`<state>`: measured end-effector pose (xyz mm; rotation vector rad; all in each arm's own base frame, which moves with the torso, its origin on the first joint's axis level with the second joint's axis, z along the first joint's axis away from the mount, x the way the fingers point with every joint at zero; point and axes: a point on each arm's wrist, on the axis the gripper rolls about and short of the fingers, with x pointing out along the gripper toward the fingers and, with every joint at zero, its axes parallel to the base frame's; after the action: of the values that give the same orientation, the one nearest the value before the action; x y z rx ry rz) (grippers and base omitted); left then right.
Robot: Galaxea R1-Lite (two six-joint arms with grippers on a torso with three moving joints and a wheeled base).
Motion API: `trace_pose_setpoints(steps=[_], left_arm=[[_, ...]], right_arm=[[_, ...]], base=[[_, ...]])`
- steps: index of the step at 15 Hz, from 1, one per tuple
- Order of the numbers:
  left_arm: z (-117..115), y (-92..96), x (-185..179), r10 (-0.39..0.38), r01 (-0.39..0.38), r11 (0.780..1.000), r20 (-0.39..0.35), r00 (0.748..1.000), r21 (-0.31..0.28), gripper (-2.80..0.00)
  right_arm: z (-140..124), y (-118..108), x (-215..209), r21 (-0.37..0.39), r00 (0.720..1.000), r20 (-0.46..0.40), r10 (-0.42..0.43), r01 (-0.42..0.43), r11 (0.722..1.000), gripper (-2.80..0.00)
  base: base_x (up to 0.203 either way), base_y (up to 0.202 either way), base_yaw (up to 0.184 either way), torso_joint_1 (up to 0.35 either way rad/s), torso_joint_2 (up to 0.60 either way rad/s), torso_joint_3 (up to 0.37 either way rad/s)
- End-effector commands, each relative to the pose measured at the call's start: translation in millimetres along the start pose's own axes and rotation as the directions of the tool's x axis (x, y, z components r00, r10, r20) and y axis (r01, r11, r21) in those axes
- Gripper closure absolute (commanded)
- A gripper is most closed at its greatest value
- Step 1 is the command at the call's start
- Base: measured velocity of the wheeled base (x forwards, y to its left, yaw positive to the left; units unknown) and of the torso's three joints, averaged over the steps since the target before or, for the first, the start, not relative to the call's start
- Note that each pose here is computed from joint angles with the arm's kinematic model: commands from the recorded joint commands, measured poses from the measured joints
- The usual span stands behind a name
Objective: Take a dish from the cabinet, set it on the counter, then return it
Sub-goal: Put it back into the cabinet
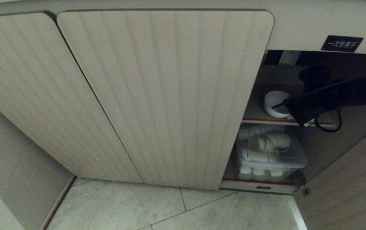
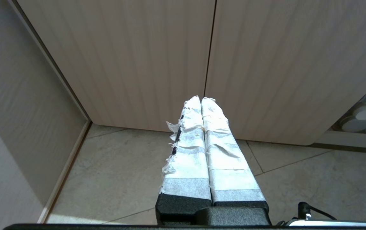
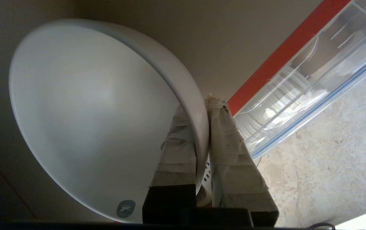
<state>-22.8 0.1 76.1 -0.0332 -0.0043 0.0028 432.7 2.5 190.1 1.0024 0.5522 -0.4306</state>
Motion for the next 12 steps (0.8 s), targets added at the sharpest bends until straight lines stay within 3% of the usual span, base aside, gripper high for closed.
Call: trace_pose_setpoints(steps=[1,8,9,12], left_arm=[[-0.2,0.0,0.0,0.0,0.0,1.0,0.0,1.0,-0.001,0.0],[0.3,0.0,-0.1,0.0,0.0,1.0,0.002,1.0,-0.001,0.0],[0.2,0.0,-0.1,0.0,0.0,1.0,0.002,1.0,-0.001,0.0],[-0.2,0.0,0.0,0.0,0.0,1.0,0.0,1.0,-0.001,0.0]], right_arm=[[-0.7,-0.9,2.1,0.006,1.0,-0.002,-0.006,0.006,1.0,0.0],[-0.5,0.0,5.4,0.006,1.0,-0.003,-0.004,0.004,1.0,0.0],[-0.7,-0.2,5.4,0.005,1.0,-0.004,-0.007,0.007,1.0,-2.8],[-0.5,0.4,5.3,0.01,1.0,0.018,-0.011,0.011,1.0,-2.8]], base=[[0.0,0.0,0.0,0.0,0.0,0.0],[0.0,0.0,0.0,0.0,0.0,0.0],[0.0,0.0,0.0,0.0,0.0,0.0],[0.0,0.0,0.0,0.0,0.0,0.0]])
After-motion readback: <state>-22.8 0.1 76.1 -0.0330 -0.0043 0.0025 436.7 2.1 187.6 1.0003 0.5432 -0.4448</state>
